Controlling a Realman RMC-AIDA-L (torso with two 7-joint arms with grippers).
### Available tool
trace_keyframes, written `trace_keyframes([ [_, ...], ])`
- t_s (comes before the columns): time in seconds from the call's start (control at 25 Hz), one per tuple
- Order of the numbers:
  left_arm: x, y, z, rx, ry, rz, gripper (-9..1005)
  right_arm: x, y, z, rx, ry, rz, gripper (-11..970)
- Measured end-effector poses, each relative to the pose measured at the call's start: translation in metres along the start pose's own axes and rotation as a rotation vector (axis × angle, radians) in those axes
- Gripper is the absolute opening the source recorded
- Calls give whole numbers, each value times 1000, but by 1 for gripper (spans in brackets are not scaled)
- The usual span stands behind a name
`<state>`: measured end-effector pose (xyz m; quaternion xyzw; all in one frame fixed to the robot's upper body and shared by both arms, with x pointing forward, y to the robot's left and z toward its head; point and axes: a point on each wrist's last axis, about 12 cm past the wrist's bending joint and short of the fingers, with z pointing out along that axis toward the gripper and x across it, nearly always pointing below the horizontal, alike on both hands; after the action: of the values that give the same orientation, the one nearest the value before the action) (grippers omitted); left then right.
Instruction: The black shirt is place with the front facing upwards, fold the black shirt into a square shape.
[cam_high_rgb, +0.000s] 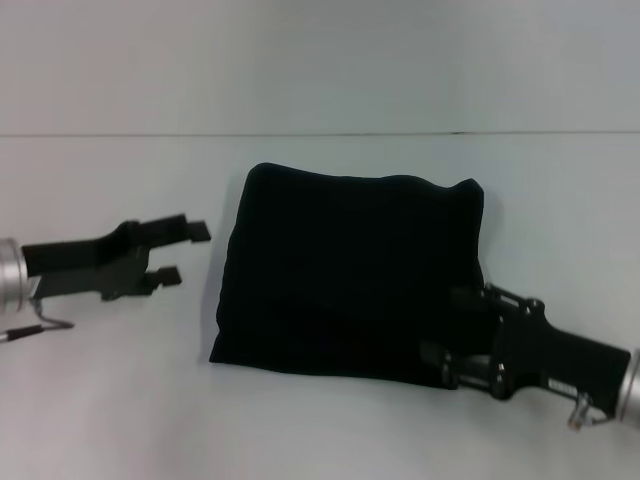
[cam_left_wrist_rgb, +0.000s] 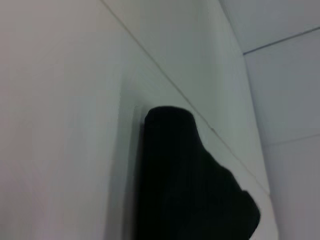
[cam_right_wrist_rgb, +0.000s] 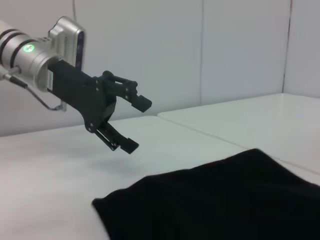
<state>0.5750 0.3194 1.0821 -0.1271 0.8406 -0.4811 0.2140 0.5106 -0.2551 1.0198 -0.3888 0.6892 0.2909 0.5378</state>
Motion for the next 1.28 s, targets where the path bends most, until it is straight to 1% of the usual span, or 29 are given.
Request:
trace_keyframes([
  [0.12, 3, 4, -1, -43, 39, -12, 898, 6, 8, -7, -4, -6, 12, 834],
  [0.2, 4, 4, 1, -57, 59, -17, 897, 9, 12, -10, -4, -9, 25, 834],
  [0.44, 4, 0, 11, -59, 61, -28, 895, 16, 19, -15, -12, -2, 37, 834],
  [0.68, 4, -2, 29, -105, 76, -12, 892, 18, 22, -17, -17, 2, 36, 835],
  [1.0, 4, -3, 38, -124, 60, -6, 889, 21, 25, -19, -21, 6, 49, 835],
  [1.16, 7, -7, 46, -118, 74, 4, 888, 21, 26, -20, -23, 4, 51, 835],
  [1.28, 7, -10, 53, -133, 86, 25, 886, 21, 26, -20, -24, 2, 51, 836],
])
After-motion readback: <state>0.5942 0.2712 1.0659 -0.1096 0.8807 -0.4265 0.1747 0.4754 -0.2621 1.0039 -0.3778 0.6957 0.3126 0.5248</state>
